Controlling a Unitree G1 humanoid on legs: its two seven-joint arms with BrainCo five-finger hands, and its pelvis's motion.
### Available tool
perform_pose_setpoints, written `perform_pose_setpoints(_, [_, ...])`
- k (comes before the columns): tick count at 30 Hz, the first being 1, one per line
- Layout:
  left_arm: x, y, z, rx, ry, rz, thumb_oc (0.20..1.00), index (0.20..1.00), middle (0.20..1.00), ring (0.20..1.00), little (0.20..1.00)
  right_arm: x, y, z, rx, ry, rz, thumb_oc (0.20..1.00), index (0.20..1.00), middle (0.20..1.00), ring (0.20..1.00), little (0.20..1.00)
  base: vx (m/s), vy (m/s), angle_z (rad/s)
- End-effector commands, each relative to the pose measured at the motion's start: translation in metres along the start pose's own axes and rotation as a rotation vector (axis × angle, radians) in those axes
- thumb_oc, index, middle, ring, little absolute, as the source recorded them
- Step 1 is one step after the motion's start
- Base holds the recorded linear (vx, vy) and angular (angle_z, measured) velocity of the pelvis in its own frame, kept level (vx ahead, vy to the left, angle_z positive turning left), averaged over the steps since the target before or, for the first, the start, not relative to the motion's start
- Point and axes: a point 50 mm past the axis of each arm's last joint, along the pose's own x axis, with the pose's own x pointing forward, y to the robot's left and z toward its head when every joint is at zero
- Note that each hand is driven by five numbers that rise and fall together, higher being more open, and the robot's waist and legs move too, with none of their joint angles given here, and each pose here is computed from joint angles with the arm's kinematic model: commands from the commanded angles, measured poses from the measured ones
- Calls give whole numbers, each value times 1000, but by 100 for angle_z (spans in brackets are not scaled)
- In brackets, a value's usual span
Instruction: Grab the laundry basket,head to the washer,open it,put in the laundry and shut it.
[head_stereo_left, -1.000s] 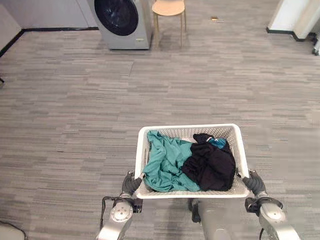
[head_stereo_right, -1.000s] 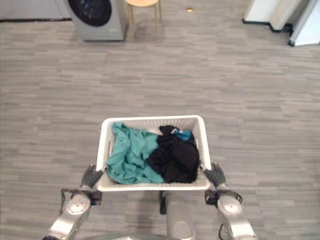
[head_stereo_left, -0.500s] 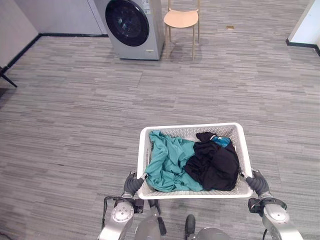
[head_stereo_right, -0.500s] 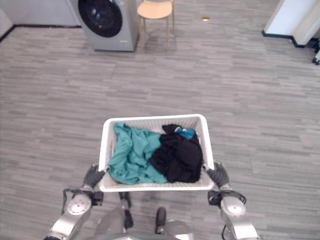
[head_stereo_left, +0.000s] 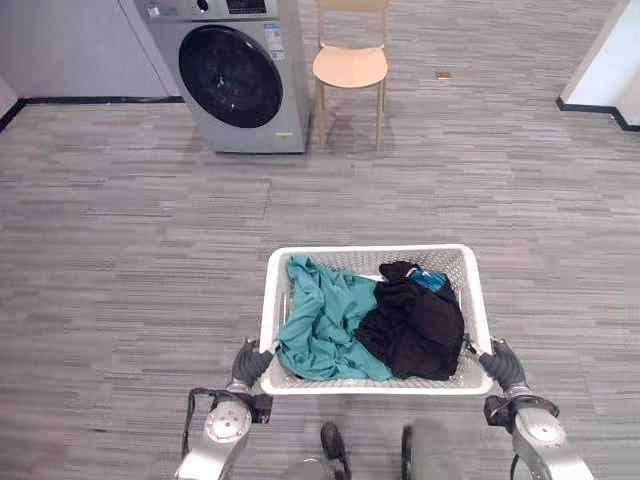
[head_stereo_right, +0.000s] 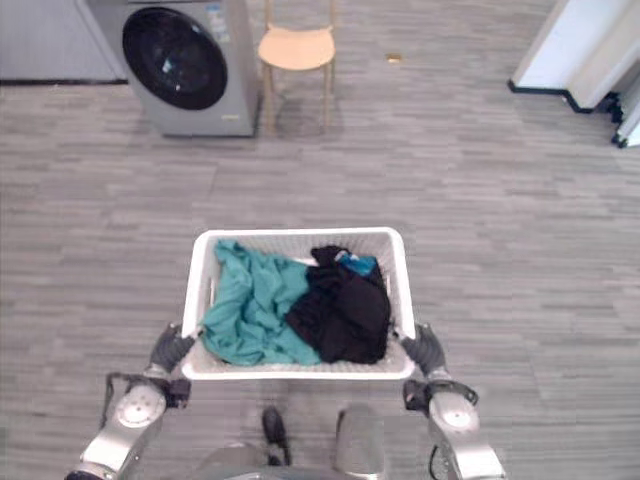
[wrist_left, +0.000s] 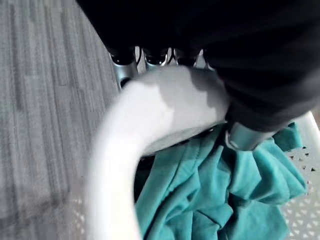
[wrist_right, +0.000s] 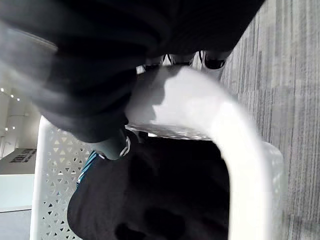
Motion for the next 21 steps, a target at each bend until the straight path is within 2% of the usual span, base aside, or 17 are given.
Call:
perform_pose_setpoints(1, [1, -5, 31, -124, -182, -26, 200, 200, 200, 200, 200, 9, 9, 52, 102, -266, 122, 200, 200, 200, 200, 200, 565, -176, 25])
perform_pose_setpoints(5, [6, -7, 37, -118, -208, -31, 200, 200, 200, 200, 200, 6, 4, 46, 97, -247, 90, 200, 200, 200, 200, 200, 357, -175, 15])
perform_pose_setpoints(11, [9, -25, 45, -138, -232, -123, 200, 200, 200, 200, 200, 2, -19, 39, 79, -219, 17, 200, 200, 200, 200, 200, 340, -240, 93])
perform_pose_setpoints(16, [6, -21, 38, -134, -204, -102, 200, 200, 200, 200, 200, 1, -24, 38, 66, -207, 1, 200, 200, 200, 200, 200, 311, -81, -6])
perform_pose_setpoints(21, [2, -15, 32, -141, -182, -56, 200, 200, 200, 200, 200, 2, -20, 35, 74, -196, 3, 200, 200, 200, 200, 200, 384, -8, -55])
